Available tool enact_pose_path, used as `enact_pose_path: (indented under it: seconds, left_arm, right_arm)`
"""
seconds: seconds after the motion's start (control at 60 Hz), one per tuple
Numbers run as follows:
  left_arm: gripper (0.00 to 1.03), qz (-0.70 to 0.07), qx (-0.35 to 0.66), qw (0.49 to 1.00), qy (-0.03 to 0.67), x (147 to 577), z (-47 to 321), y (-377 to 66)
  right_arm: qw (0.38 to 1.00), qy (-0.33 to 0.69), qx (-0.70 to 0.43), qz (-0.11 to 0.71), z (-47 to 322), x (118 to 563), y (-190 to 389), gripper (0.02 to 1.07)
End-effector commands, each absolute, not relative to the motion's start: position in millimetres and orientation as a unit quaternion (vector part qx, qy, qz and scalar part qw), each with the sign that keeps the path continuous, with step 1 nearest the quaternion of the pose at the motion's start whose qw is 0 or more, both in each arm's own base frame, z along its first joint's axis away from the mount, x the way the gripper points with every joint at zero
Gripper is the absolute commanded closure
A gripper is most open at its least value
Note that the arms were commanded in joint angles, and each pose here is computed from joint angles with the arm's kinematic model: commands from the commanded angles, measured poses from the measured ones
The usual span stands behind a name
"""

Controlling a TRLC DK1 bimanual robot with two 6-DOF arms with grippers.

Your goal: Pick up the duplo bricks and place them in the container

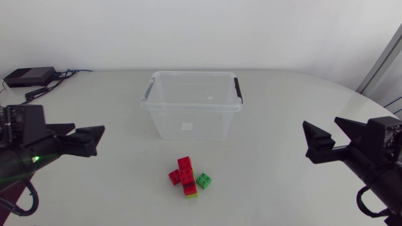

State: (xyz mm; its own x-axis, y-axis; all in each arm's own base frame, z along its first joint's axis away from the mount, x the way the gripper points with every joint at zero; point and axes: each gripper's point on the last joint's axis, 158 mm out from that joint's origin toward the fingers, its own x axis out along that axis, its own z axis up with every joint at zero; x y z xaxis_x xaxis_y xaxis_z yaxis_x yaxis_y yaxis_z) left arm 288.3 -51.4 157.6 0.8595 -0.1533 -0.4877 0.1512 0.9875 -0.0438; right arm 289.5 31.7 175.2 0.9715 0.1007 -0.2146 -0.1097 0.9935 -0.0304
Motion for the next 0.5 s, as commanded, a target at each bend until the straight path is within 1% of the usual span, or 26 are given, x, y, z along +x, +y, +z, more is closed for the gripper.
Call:
enact_pose_path:
  seconds: [0.0,0.017,0.033,0.05,0.067,0.083,0.1,0.117,0.183,0.2,0.217,0.233,0.283,0.35,0.383,0.433,0.483]
  left_arm:
    - [0.07,-0.1,0.021,0.941,0.324,296.4,136.6,-69.6]
    - [0.07,-0.11,0.038,0.933,0.341,296.4,128.8,-74.8]
    - [0.07,-0.111,0.042,0.932,0.343,296.4,127.4,-75.5]
    - [0.07,-0.13,0.079,0.919,0.364,296.0,116.3,-83.4]
    - [0.07,-0.137,0.09,0.915,0.368,295.8,113.8,-86.4]
    - [0.07,-0.17,0.14,0.899,0.378,294.5,103.4,-96.8]
    - [0.07,-0.178,0.153,0.895,0.38,294.1,100.5,-99.2]
    - [0.07,-0.2,0.19,0.881,0.385,293.1,92.2,-104.9]
    - [0.07,-0.226,0.231,0.855,0.405,292.5,73.3,-111.5]
    - [0.07,-0.246,0.257,0.836,0.417,289.6,61.0,-115.6]
    - [0.07,-0.247,0.258,0.836,0.417,289.8,60.7,-116.2]
    - [0.07,-0.262,0.277,0.819,0.43,287.2,48.7,-119.6]
    - [0.07,-0.278,0.295,0.799,0.444,283.2,34.6,-122.8]
    - [0.07,-0.297,0.313,0.784,0.446,278.4,26.2,-131.0]
    - [0.07,-0.316,0.33,0.77,0.445,272.6,20.1,-141.2]
    - [0.07,-0.325,0.334,0.766,0.442,271.3,17.5,-148.1]
    - [0.07,-0.343,0.347,0.758,0.432,269.0,14.4,-161.5]
  right_arm:
    - [0.989,0.137,-0.008,0.055,171.8,295.9,36.4,0.07]
    - [0.988,0.146,-0.006,0.058,168.7,296.7,37.7,0.07]
    - [0.987,0.151,-0.006,0.059,166.9,297.4,38.1,0.07]
    - [0.985,0.16,-0.004,0.061,164.1,298.3,39.6,0.07]
    - [0.984,0.165,-0.003,0.062,163.1,298.8,40.2,0.07]
    - [0.982,0.179,0.001,0.067,159.1,299.6,42.4,0.07]
    - [0.98,0.186,0.002,0.07,157.8,299.4,43.9,0.07]
    - [0.979,0.192,0.004,0.073,156.0,299.6,45.4,0.07]
    - [0.969,0.228,0.015,0.089,147.4,297.7,52.7,0.07]
    - [0.967,0.236,0.019,0.096,146.4,296.6,55.5,0.07]
    - [0.965,0.243,0.023,0.101,145.4,295.6,58.0,0.07]
    - [0.963,0.247,0.025,0.106,144.5,294.4,59.9,0.07]
    - [0.958,0.261,0.028,0.118,142.1,290.4,64.3,0.07]
    - [0.948,0.288,0.024,0.136,135.9,282.7,72.4,0.07]
    - [0.943,0.298,0.014,0.147,132.5,279.7,77.9,0.07]
    - [0.939,0.311,0.001,0.149,128.7,276.6,79.9,0.07]
    - [0.934,0.323,-0.054,0.145,123.2,274.6,79.9,0.07]
